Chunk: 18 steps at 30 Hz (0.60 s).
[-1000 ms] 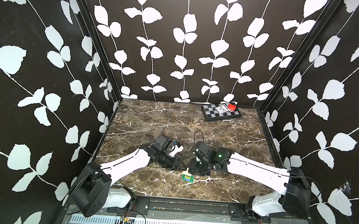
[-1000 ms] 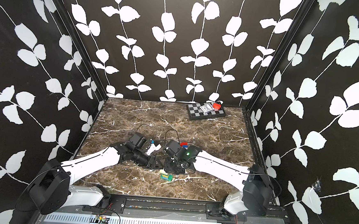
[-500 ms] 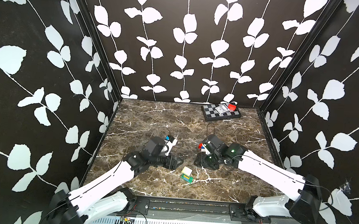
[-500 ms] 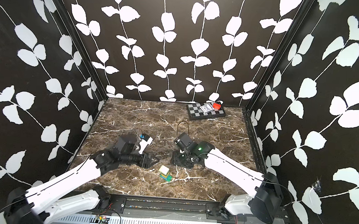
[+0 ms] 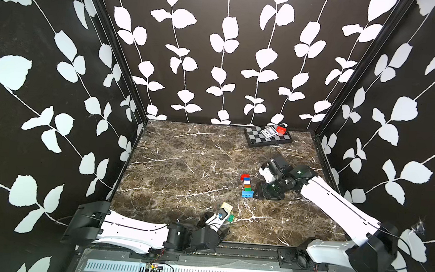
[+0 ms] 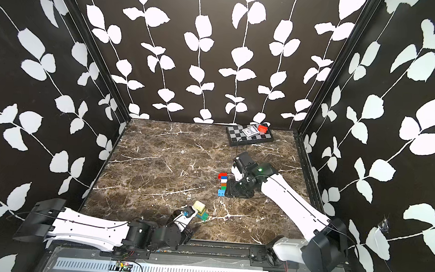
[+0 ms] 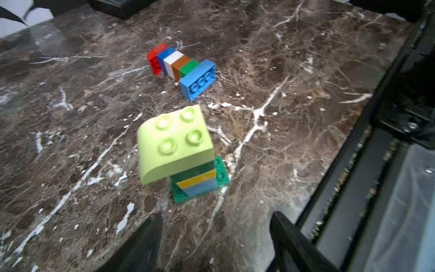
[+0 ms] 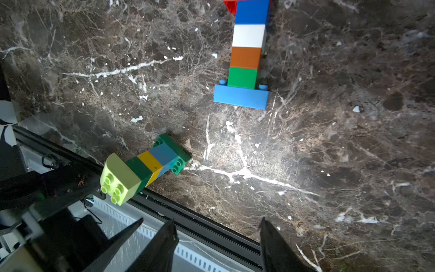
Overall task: Assemble the number 1 with lego
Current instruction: Adjust the lego brick at the center of the board.
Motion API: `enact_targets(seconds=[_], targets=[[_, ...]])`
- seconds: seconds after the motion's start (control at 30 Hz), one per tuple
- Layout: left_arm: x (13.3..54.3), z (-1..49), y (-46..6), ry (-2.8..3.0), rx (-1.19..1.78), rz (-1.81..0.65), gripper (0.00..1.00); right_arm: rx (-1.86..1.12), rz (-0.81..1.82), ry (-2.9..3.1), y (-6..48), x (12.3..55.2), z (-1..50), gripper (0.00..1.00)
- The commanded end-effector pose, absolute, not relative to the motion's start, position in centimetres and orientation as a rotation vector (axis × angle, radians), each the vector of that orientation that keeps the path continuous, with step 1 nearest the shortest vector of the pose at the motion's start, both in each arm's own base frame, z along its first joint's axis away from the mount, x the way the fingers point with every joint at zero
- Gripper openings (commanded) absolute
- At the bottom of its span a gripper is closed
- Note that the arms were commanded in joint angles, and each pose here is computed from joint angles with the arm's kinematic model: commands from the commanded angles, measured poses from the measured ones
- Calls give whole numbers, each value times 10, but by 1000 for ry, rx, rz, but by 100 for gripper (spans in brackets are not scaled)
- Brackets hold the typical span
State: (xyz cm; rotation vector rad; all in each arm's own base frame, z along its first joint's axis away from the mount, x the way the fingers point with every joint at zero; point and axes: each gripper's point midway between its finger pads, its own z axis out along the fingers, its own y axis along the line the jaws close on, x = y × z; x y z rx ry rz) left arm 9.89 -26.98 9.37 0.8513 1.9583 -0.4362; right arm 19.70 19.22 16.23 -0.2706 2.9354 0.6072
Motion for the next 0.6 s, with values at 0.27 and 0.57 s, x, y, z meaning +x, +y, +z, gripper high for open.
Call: enact_targets(seconds=[0.27,0.57], targets=[[113,90,-297,1859,652,-499,77,-335,683,2940,183,184,164,56],[120,66,-302,1915,565,-567,71,-329,710,2943,183,183,167,54]])
